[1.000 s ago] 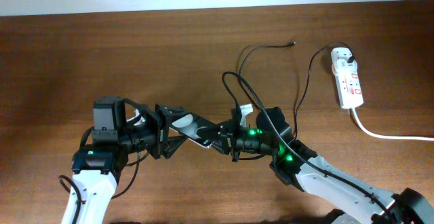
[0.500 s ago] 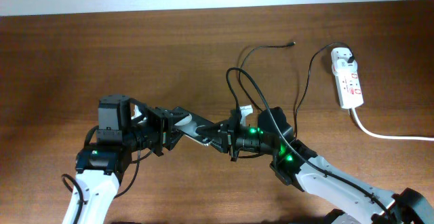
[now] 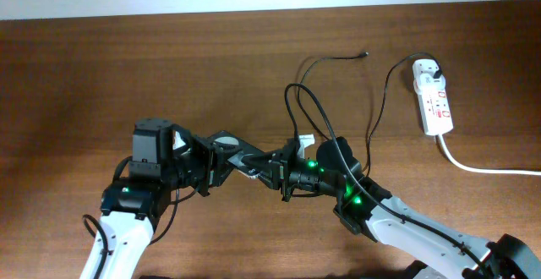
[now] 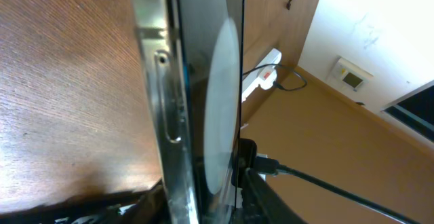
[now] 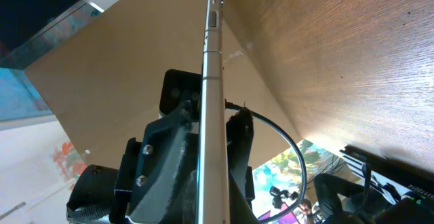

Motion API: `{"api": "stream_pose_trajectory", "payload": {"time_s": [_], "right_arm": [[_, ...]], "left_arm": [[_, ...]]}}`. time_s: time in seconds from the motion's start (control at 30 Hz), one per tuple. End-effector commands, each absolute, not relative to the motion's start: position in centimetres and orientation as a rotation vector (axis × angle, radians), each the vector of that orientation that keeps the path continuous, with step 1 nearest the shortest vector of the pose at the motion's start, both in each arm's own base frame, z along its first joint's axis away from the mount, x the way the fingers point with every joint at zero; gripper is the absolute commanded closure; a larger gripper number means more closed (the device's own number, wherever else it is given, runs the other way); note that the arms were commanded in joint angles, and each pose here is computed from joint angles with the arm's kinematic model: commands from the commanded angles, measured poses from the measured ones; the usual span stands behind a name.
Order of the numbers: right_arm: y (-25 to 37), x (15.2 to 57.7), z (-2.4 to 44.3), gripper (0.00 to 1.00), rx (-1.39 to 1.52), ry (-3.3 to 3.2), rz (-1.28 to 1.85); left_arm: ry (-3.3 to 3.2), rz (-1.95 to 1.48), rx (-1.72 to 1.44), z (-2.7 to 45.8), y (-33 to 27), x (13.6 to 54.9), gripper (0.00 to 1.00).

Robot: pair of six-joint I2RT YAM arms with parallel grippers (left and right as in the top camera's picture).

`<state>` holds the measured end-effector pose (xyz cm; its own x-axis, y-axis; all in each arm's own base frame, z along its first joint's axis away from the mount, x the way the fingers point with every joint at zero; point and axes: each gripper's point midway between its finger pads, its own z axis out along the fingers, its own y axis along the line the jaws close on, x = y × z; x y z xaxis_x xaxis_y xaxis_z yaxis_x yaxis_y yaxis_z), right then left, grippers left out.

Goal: Plug charger to phone and switch on socket

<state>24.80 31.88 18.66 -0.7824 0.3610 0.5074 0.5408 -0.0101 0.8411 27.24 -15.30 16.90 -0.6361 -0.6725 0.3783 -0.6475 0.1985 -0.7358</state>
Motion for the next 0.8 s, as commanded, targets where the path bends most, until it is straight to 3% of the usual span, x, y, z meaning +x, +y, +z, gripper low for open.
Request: {"api": "stream_pose_trajectory", "payload": {"time_s": [0.0, 0.23, 0.5, 0.67, 0.77], "right_arm": [[32.2, 24.8, 19.9, 0.95, -0.932, -2.088, -1.947], [32.5, 24.2, 20.0, 0.95, -0.887, -2.081, -1.929], [32.6, 24.4, 21.7, 0.96, -0.867, -2.018, -2.0], [32.6, 24.3, 21.6, 0.89, -0.868, -2.019, -1.998], [32.6, 24.3, 21.6, 0.88, -0.87, -2.021, -1.994]], "left_arm": [[2.392, -1.432, -1.339, 16.9, -15.2, 27.6, 0.75], [2.383, -1.412, -1.347, 16.8, -14.9, 27.8, 0.83], [2.348, -1.44, -1.295, 17.6, -15.1, 28.5, 0.82], [2.344, -1.432, -1.298, 17.5, -15.0, 28.6, 1.0], [2.341, -1.427, -1.3, 17.5, -14.9, 28.6, 1.0]]}}
